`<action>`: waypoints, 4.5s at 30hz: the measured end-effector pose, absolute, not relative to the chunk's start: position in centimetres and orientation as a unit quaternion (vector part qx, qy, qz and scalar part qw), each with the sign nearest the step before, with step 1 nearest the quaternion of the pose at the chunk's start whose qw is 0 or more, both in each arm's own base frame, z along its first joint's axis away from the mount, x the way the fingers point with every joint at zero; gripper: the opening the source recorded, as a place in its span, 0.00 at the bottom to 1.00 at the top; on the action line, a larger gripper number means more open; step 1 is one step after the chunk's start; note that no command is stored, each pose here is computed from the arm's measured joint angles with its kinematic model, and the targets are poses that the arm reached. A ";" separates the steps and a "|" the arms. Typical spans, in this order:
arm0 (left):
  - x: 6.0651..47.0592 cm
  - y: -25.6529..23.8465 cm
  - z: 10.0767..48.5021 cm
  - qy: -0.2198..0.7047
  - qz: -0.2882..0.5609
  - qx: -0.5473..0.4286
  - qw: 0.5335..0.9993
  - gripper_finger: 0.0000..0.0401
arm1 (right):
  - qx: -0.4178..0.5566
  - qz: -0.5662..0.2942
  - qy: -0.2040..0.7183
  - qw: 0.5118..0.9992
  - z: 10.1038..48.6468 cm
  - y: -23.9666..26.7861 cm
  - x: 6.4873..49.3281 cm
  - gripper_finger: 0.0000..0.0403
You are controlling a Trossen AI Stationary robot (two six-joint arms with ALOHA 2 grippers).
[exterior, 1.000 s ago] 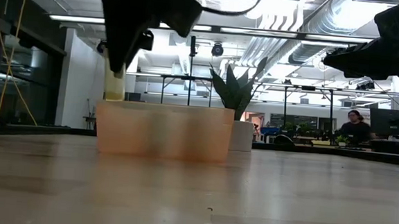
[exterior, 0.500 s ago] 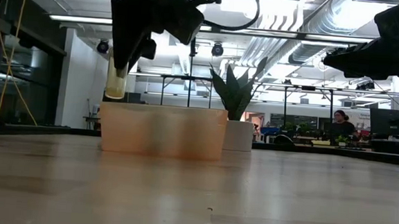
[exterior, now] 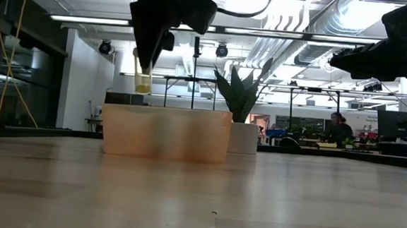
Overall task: Pick and place pill bottles into a basket
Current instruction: Put the orange pill bottle into the orange container, then return to Home Position
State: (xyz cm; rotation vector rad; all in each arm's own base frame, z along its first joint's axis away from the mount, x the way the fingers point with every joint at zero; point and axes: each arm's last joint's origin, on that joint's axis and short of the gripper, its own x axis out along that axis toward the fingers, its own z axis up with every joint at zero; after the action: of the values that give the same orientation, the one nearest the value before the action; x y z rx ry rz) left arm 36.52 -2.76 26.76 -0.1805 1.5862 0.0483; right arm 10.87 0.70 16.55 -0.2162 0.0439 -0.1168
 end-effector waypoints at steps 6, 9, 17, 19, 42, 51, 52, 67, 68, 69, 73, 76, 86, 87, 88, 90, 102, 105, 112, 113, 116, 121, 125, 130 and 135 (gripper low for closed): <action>36.8 -0.9 26.2 0.710 0.042 -0.089 0.697 0.41 | -0.108 -0.058 0.022 0.992 16.6 0.7 10.9 0.02; 36.6 -0.2 25.3 0.725 0.046 -0.088 0.682 0.42 | -0.108 -0.058 0.022 0.992 16.5 0.7 10.9 0.02; 36.1 0.1 23.0 0.737 0.042 -0.077 0.670 0.36 | -0.109 -0.058 0.025 0.992 16.5 0.7 10.9 0.02; 36.2 0.1 22.4 0.733 0.041 -0.076 0.675 0.38 | -0.109 -0.058 0.025 0.992 16.5 0.7 10.9 0.02; 36.1 0.1 19.2 0.716 0.048 -0.071 0.693 0.54 | -0.109 -0.058 0.026 0.992 16.5 0.7 10.9 0.02; 35.6 0.3 22.4 0.726 0.087 -0.060 0.680 0.60 | -0.116 -0.058 0.026 0.991 16.5 0.7 10.9 0.02; 35.6 0.4 23.2 0.712 0.094 -0.054 0.694 0.60 | -0.116 -0.058 0.026 0.991 16.5 0.7 10.9 0.02; 27.7 -1.1 26.3 0.340 0.098 0.018 0.935 0.60 | -0.112 -0.057 0.035 0.992 16.3 0.7 10.9 0.02; 26.6 -1.1 25.9 0.325 0.099 0.012 0.940 0.60 | -0.111 -0.057 0.033 0.992 16.3 0.7 10.9 0.02; 25.4 -1.0 25.6 0.310 0.100 0.004 0.945 0.60 | -0.111 -0.057 0.032 0.992 16.3 0.7 10.9 0.02; 21.1 -1.5 24.3 0.232 0.091 0.002 0.968 0.60 | -0.105 -0.058 0.032 0.992 16.3 0.7 10.9 0.02; 18.2 -1.9 23.5 0.150 0.082 0.013 0.985 0.60 | -0.086 -0.058 0.031 0.994 16.3 0.7 10.9 0.02; 13.0 -2.2 20.2 0.021 0.053 0.052 0.997 0.41 | -0.067 -0.059 0.022 0.996 16.5 0.7 10.9 0.02; 12.8 -2.0 20.1 0.024 0.058 0.057 0.996 0.37 | -0.066 -0.059 0.019 0.996 16.5 0.7 10.9 0.02; 12.6 -2.0 20.0 0.027 0.062 0.060 0.996 0.32 | -0.066 -0.059 0.017 0.996 16.6 0.7 10.9 0.02; 12.2 -1.9 20.0 0.032 0.062 0.067 0.995 0.22 | -0.057 -0.060 0.008 0.997 16.8 0.7 10.9 0.02; 10.5 -1.6 17.8 -0.044 0.048 0.062 0.996 0.17 | -0.075 -0.076 -0.017 0.994 17.3 0.6 10.8 0.02; 10.3 -1.5 18.5 -0.077 0.053 0.091 0.991 0.11 | -0.081 -0.079 -0.040 0.993 17.8 0.6 10.8 0.02; 10.1 -1.2 18.7 -0.079 0.103 0.119 0.984 0.10 | -0.094 -0.083 -0.062 0.990 18.2 0.6 10.7 0.02; 10.1 -1.1 18.8 -0.081 0.118 0.117 0.983 0.12 | -0.094 -0.082 -0.062 0.990 18.2 0.6 10.7 0.02; 9.9 -0.8 19.1 -0.100 0.117 0.103 0.983 0.10 | -0.104 -0.080 -0.061 0.989 18.2 0.6 10.7 0.02; 10.3 -0.1 17.5 -0.028 0.090 0.059 0.994 0.05 | -0.089 -0.062 -0.068 0.992 18.3 0.4 10.8 0.02; 10.3 0.3 17.0 -0.006 0.071 0.036 0.997 0.11 | -0.078 -0.014 -0.054 0.995 17.9 0.0 10.9 0.01; 10.3 0.7 17.1 -0.012 0.059 0.036 0.998 0.06 | -0.065 -0.025 -0.060 0.996 18.0 -1.3 10.8 0.00; 10.3 1.0 16.9 -0.002 0.039 0.030 0.999 0.07 | -0.021 -0.008 -0.022 0.999 17.3 -2.3 10.6 0.00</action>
State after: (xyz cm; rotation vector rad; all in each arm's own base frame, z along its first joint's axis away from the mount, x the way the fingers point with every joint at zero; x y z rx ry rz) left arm 10.29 0.96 16.89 0.0604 -0.0038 0.0779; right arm 10.64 -2.28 17.30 -0.0420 -0.0450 -0.0161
